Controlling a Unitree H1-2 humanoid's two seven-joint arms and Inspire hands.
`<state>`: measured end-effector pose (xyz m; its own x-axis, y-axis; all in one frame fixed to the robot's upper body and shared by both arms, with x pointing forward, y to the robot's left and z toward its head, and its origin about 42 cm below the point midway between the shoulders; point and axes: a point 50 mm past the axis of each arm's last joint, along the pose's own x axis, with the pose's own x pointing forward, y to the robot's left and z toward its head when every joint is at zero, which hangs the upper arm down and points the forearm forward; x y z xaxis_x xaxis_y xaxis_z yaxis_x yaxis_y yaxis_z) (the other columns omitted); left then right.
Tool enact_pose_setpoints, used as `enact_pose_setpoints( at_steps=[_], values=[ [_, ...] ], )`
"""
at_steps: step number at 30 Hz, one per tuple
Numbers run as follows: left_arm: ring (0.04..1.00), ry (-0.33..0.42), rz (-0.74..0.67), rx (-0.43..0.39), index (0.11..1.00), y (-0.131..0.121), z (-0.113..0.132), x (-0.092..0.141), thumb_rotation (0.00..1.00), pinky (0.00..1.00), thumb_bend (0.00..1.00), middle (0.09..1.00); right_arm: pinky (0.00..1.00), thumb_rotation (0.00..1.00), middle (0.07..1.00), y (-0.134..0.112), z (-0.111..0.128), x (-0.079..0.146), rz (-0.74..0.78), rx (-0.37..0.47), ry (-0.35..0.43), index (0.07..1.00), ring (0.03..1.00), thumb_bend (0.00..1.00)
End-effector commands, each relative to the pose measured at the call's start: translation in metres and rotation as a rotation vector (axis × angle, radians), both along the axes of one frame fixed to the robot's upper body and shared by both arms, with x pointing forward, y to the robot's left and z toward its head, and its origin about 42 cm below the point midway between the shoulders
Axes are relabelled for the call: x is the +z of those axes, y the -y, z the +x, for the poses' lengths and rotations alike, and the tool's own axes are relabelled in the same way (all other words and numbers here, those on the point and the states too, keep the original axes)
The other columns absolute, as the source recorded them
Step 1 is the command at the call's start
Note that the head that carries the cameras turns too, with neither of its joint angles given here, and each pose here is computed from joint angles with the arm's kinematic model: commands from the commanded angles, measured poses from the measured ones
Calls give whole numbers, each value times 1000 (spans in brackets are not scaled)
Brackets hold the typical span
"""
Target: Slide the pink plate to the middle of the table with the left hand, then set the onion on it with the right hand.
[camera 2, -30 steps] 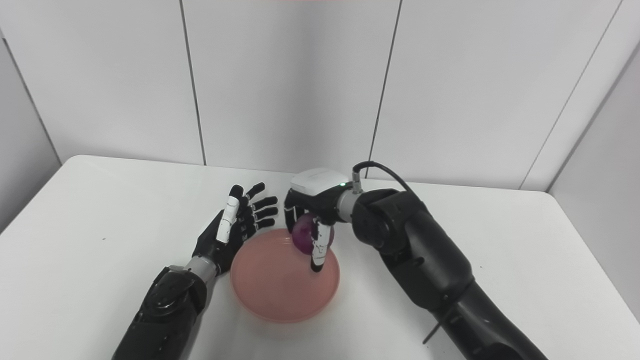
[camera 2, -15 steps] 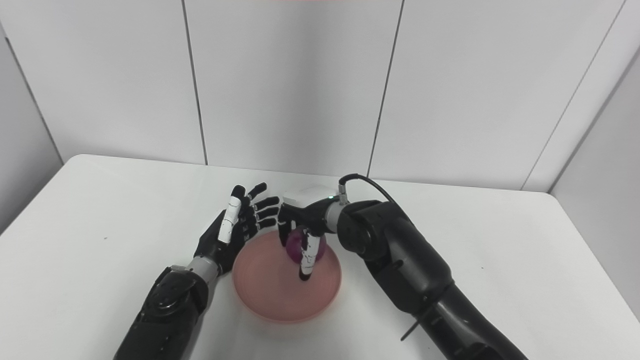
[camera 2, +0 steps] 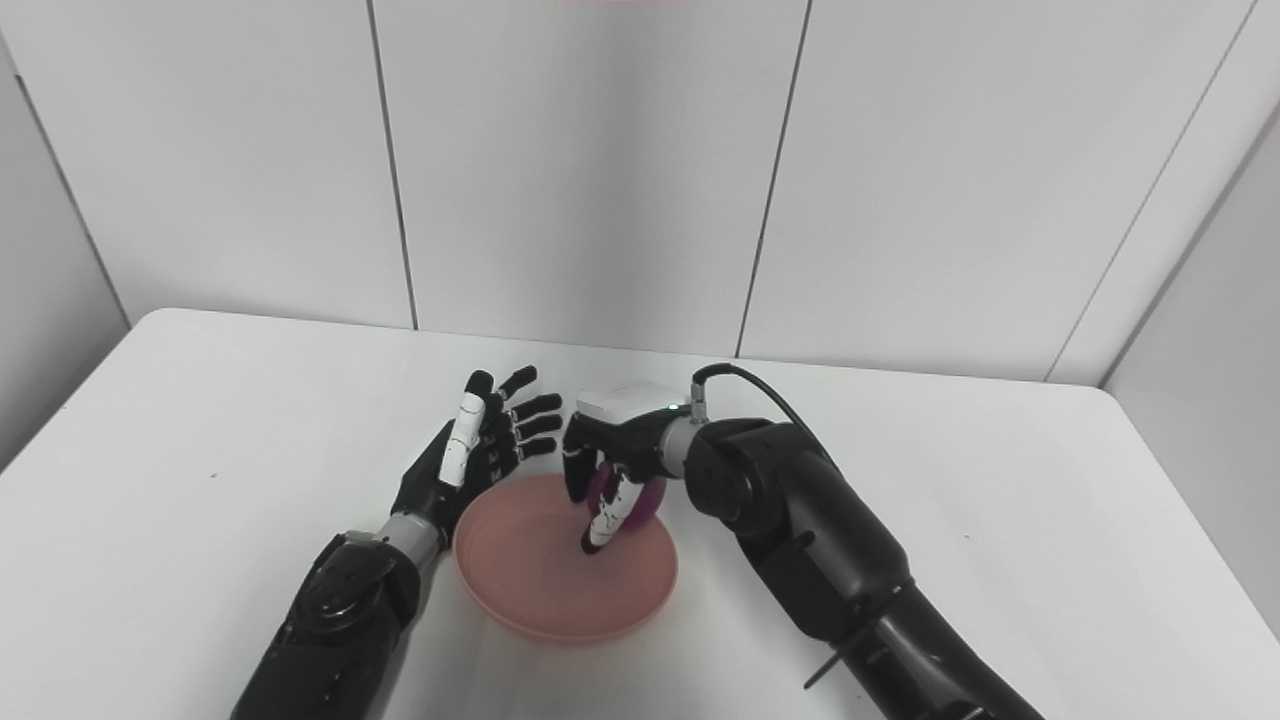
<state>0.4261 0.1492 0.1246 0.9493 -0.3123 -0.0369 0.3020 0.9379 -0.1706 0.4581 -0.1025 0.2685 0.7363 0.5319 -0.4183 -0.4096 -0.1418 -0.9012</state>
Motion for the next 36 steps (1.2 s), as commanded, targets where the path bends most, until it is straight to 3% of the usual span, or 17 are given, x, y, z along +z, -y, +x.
enact_pose_setpoints(
  at_steps=[1, 9, 16, 18, 21, 24, 25, 27, 31, 36],
  values=[
    [823, -92, 8, -3, 908, 4, -9, -21, 979, 815, 844, 826, 437, 143, 624, -3, 3, 25, 21, 31, 75, 494, 549, 525],
    [822, -93, 10, -5, 911, 5, -7, -21, 981, 813, 842, 829, 374, 145, 546, -9, 0, 33, 0, 61, 81, 494, 461, 525],
    [818, -90, 9, -11, 907, 8, -5, -22, 983, 816, 834, 828, 461, 147, 645, -12, -3, 44, -12, 82, 104, 495, 599, 525],
    [814, -86, 14, -13, 905, 8, -4, -22, 990, 816, 837, 826, 440, 148, 612, -14, -5, 48, -11, 93, 113, 495, 559, 525],
    [817, -78, 15, -17, 899, 9, -3, -22, 998, 814, 825, 826, 449, 151, 686, -16, -8, 55, -4, 105, 120, 495, 563, 524],
    [819, -70, 24, -25, 895, 9, -2, -22, 1000, 811, 819, 824, 465, 153, 700, -20, -12, 60, -4, 121, 128, 496, 579, 524],
    [824, -68, 28, -29, 898, 8, -1, -22, 1000, 812, 818, 827, 491, 224, 716, -20, -13, 62, -4, 123, 129, 581, 602, 776],
    [828, -65, 30, -33, 898, 8, 0, -22, 1000, 813, 817, 828, 507, 263, 727, -22, -15, 64, -5, 122, 124, 625, 618, 907],
    [824, -71, 23, -32, 907, 9, 1, -22, 1000, 821, 824, 820, 589, 376, 780, -25, -20, 71, -5, 132, 115, 677, 715, 996],
    [819, -69, 19, -32, 899, 9, 1, -22, 1000, 824, 818, 808, 594, 469, 775, -26, -25, 79, 0, 136, 110, 702, 724, 1000]
  ],
)
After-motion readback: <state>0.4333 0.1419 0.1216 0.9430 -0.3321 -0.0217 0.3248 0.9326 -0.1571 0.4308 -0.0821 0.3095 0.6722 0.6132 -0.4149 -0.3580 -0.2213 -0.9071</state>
